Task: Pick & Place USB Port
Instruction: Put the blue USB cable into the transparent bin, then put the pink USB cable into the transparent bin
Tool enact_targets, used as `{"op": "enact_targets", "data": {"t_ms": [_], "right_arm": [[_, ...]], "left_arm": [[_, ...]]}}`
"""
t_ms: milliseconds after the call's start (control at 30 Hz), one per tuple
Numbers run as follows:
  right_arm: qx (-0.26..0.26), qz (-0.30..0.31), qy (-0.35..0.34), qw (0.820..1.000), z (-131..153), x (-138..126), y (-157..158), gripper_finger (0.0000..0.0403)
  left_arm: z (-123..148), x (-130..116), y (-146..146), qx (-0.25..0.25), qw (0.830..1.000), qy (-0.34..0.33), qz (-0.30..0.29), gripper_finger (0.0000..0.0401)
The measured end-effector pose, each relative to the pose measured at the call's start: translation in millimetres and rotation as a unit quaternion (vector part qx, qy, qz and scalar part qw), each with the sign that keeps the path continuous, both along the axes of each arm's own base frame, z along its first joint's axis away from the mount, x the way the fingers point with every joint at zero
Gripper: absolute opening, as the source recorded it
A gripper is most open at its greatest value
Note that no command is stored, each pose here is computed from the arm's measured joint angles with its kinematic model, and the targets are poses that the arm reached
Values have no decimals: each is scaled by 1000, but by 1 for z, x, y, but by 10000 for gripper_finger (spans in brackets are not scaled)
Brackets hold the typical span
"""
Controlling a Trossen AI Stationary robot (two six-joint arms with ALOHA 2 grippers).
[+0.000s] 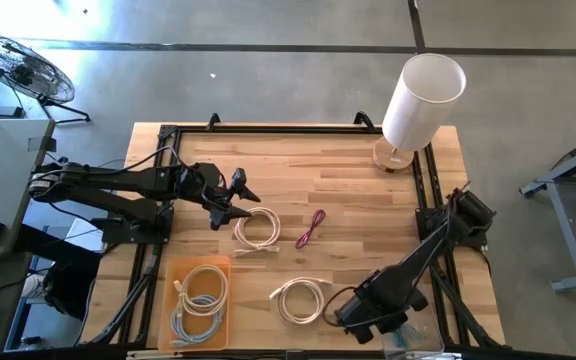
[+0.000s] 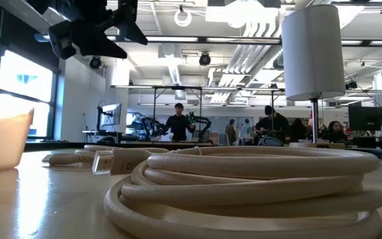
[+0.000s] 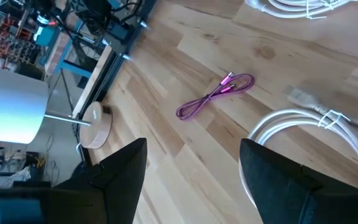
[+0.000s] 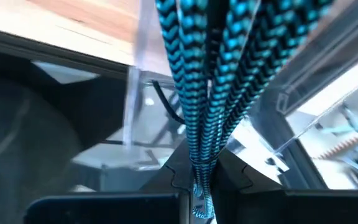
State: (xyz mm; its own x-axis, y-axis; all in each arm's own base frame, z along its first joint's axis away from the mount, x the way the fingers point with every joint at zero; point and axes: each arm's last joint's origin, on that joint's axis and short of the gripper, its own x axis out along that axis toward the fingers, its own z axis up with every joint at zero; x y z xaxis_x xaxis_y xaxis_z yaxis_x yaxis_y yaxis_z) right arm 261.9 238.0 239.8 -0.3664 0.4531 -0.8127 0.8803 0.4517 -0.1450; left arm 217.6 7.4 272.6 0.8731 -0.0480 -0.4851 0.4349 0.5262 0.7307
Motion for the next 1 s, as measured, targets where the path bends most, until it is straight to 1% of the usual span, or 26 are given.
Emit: {"op": "enact_targets", "data": {"t_ms": [100,233,367,500,567,867,1000], "right_arm": [[11,8,23,1000,-13,-7,1,17],[-2,18,35,999,-25,-14,0,23],[-16,26,49,998,-31,-21,1,60],[-49,29,66,996,-32,-30,1,89],[-54,31,71,995,-32,-31,1,103],[-56,36,77,995,-32,-33,1,182],[-34,54,80,995,-31,-33,0,213]], "left_arm": [[0,0,0,-2,1000,0,1,253],[0,0,0,-18,1000,3,10,253],[-1,-1,0,-23,1000,9,13,253],[-4,-2,0,-28,999,23,16,253],[-5,-3,0,-34,999,29,20,253],[-7,-4,0,-35,998,42,21,253],[-7,-4,0,-35,998,43,21,253]]}}
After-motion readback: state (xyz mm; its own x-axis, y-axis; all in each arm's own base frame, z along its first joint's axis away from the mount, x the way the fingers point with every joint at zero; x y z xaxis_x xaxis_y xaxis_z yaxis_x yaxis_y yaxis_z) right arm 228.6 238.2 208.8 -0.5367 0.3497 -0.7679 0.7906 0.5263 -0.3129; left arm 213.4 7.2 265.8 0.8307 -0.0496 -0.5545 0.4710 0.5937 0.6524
